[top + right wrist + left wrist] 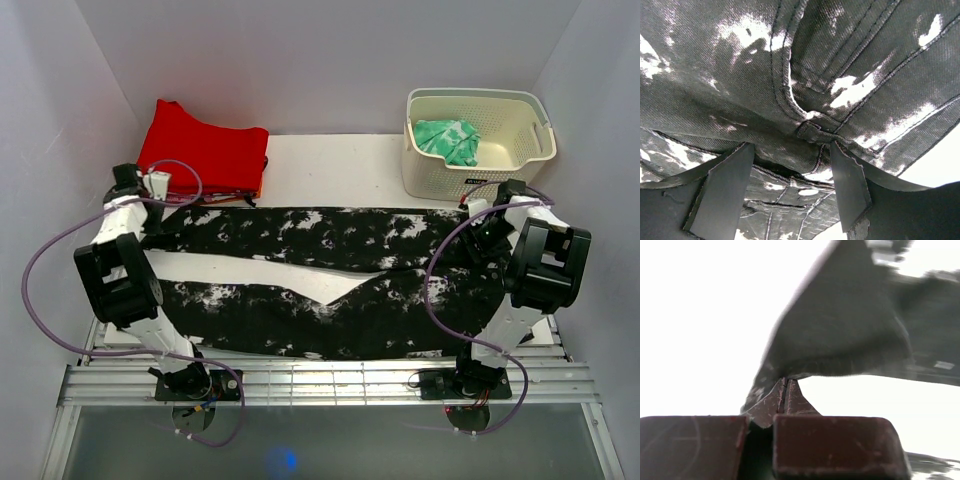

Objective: Fold and stack the trousers
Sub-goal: Flatten the trousers out

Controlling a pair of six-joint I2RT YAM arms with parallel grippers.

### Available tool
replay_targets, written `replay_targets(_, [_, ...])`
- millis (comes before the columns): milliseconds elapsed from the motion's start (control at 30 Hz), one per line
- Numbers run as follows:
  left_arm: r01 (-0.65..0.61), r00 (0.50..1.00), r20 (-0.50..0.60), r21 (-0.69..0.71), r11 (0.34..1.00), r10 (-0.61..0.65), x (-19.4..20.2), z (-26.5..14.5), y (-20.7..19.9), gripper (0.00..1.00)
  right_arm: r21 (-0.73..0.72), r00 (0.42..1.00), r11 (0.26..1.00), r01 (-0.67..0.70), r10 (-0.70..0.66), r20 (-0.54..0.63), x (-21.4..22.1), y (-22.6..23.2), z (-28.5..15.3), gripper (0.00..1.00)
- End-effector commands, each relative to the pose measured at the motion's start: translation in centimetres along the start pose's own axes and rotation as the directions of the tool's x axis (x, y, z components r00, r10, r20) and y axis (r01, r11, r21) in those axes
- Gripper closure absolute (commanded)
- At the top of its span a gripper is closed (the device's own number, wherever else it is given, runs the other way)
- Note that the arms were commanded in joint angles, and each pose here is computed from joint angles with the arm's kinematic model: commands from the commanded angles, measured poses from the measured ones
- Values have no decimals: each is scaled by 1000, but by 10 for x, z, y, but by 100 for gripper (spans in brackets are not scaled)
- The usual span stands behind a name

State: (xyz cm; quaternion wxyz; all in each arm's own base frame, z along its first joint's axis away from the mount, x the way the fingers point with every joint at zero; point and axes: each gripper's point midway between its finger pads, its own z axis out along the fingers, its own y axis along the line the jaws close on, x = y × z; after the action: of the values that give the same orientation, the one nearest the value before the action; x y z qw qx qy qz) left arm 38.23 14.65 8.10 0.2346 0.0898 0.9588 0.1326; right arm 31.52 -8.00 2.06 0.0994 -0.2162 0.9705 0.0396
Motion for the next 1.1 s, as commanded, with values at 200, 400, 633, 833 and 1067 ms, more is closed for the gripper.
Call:
replay_targets(200, [200,980,-13,11,980,-200,31,-15,71,100,44,990,999,29,-22,-143,52,-14,2,32])
replay_targets(400, [215,976,-15,4,977,-215,34,-7,87,100,53,987,997,52,-43,-157,63,-17,-3,33])
replay_targets(633, [195,980,-42,69,978,-192,31,10,82,74,-89,996,993,72,-76,-48,44,10,-14,29])
replay_targets(833, [103,986,112,168,980,-123,3,-25,69,33,-143,988,982,125,-110,112,10,24,-53,18])
replay_targets(1067, [-13,968,241,315,949,-67,-23,-52,44,34,-149,958,975,165,-122,260,-44,12,-94,22])
